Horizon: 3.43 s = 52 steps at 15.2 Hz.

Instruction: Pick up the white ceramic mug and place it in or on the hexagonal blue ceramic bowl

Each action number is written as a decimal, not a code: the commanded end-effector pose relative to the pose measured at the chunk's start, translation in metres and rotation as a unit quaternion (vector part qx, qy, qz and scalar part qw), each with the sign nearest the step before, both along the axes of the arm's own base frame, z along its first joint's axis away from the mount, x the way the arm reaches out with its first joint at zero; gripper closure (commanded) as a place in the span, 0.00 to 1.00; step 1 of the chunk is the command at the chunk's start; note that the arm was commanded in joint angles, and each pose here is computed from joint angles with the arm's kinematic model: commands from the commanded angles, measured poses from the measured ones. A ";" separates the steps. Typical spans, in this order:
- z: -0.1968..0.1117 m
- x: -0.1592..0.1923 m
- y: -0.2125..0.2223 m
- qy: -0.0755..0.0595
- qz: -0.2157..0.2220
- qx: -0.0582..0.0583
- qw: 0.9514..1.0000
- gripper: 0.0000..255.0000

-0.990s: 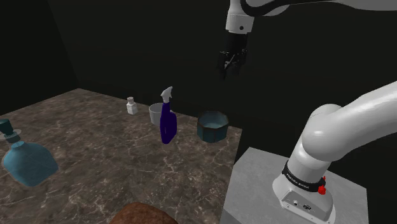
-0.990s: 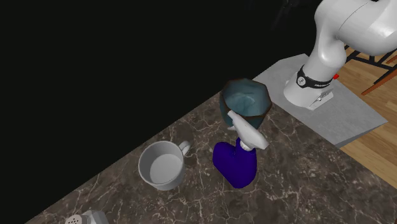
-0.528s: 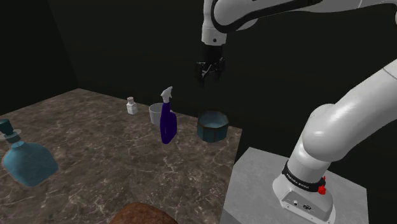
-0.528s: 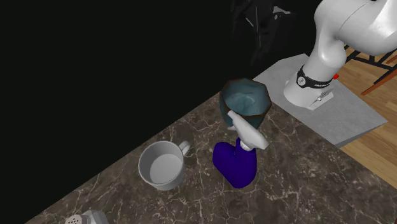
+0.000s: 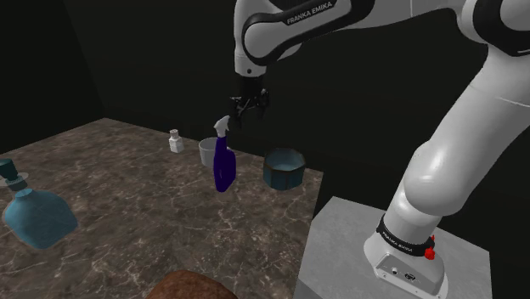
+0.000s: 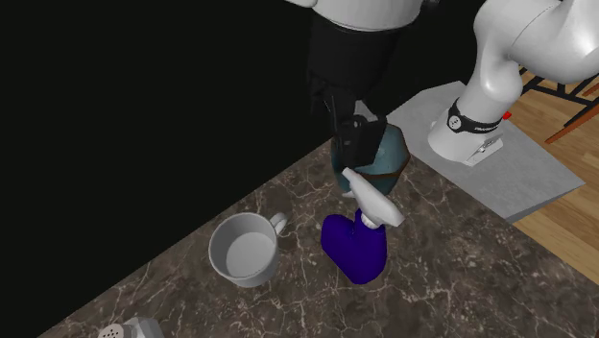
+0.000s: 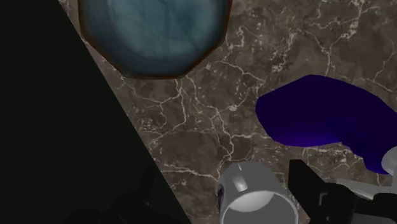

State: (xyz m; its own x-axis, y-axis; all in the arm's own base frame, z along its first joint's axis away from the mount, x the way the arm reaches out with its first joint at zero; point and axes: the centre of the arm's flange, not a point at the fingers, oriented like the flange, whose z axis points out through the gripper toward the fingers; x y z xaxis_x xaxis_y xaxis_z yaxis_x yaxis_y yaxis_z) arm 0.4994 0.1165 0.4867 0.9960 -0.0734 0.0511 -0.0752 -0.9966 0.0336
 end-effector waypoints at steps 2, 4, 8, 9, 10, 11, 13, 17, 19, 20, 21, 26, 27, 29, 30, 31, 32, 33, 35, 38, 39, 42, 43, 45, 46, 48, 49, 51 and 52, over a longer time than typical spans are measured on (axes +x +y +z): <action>-0.021 0.032 0.020 0.002 0.002 -0.001 1.000 0.00; -0.033 0.051 0.033 0.002 0.003 -0.003 1.000 0.00; -0.058 0.091 0.060 0.003 0.005 -0.005 1.000 0.00; -0.064 0.101 0.066 0.003 0.005 -0.006 1.000 0.00; -0.070 0.110 0.073 0.003 0.006 -0.006 1.000 0.00; -0.076 0.120 0.079 0.003 0.006 -0.007 1.000 0.00; -0.089 0.140 0.092 0.004 0.007 -0.008 1.000 0.00; -0.108 0.155 0.101 0.004 0.008 -0.009 1.000 0.00; -0.119 0.155 0.101 0.004 0.008 -0.009 1.000 0.00; -0.124 0.155 0.101 0.004 0.008 -0.009 1.000 0.00; -0.129 0.155 0.100 0.004 0.008 -0.009 1.000 0.00; -0.138 0.156 0.100 0.004 0.008 -0.009 1.000 0.00; -0.138 0.156 0.100 0.004 0.008 -0.009 1.000 0.00; -0.138 0.156 0.100 0.004 0.008 -0.009 1.000 0.00; -0.138 0.156 0.100 0.004 0.008 -0.009 1.000 0.00; -0.138 0.156 0.100 0.004 0.008 -0.009 1.000 1.00; -0.138 0.156 0.100 0.004 0.008 -0.009 1.000 1.00; -0.138 0.156 0.100 0.004 0.008 -0.009 1.000 1.00; -0.138 0.156 0.100 0.004 0.008 -0.009 1.000 1.00; -0.138 0.156 0.100 0.004 0.008 -0.009 1.000 1.00; -0.138 0.156 0.100 0.004 0.008 -0.009 1.000 1.00; -0.127 0.156 0.100 0.004 0.008 -0.009 1.000 1.00; -0.122 0.156 0.100 0.004 0.008 -0.009 1.000 1.00; -0.111 0.156 0.100 0.004 0.008 -0.009 1.000 1.00; -0.106 0.156 0.100 0.004 0.008 -0.009 1.000 1.00; -0.096 0.156 0.100 0.004 0.008 -0.009 1.000 1.00; -0.090 0.156 0.100 0.004 0.008 -0.009 1.000 1.00; -0.080 0.156 0.100 0.004 0.008 -0.009 1.000 1.00; -0.074 0.156 0.100 0.004 0.008 -0.009 1.000 1.00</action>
